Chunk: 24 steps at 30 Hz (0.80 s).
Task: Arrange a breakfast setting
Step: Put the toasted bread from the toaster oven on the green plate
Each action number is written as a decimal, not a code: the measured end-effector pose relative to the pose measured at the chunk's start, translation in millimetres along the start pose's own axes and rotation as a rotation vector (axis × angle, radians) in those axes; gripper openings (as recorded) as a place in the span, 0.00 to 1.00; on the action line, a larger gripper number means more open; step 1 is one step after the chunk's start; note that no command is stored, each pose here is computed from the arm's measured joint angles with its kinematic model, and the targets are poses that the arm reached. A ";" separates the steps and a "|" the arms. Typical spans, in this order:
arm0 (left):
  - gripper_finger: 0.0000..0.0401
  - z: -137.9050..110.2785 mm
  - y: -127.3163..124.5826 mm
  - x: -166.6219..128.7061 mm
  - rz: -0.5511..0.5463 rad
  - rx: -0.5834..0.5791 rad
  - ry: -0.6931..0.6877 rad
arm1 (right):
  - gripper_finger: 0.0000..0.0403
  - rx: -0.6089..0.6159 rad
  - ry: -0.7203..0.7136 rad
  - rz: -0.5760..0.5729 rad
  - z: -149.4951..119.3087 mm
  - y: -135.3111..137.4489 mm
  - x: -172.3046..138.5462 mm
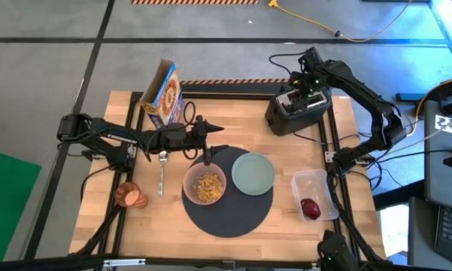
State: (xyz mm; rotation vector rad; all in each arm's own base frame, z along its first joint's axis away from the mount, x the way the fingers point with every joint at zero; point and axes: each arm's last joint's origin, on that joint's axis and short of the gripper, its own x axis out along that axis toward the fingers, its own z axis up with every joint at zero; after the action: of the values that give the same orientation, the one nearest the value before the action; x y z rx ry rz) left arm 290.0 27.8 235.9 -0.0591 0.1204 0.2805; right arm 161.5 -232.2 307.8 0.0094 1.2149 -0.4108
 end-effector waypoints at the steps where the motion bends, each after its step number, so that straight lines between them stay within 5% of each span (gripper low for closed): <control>1: 0.83 0.0 0.2 0.0 0.001 0.000 0.000 | 0.51 0.000 0.002 -0.002 0.0 -0.1 0.1; 24: 0.83 -1.4 1.1 0.0 0.028 0.023 0.012 | 0.15 0.061 0.056 -0.082 -2.7 -1.0 -2.6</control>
State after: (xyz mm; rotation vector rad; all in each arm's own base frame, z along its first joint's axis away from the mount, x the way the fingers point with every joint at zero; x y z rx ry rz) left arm 289.5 28.7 234.5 -0.0359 0.1366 0.3068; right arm 158.0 -231.7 309.5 0.0236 1.2605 -0.5224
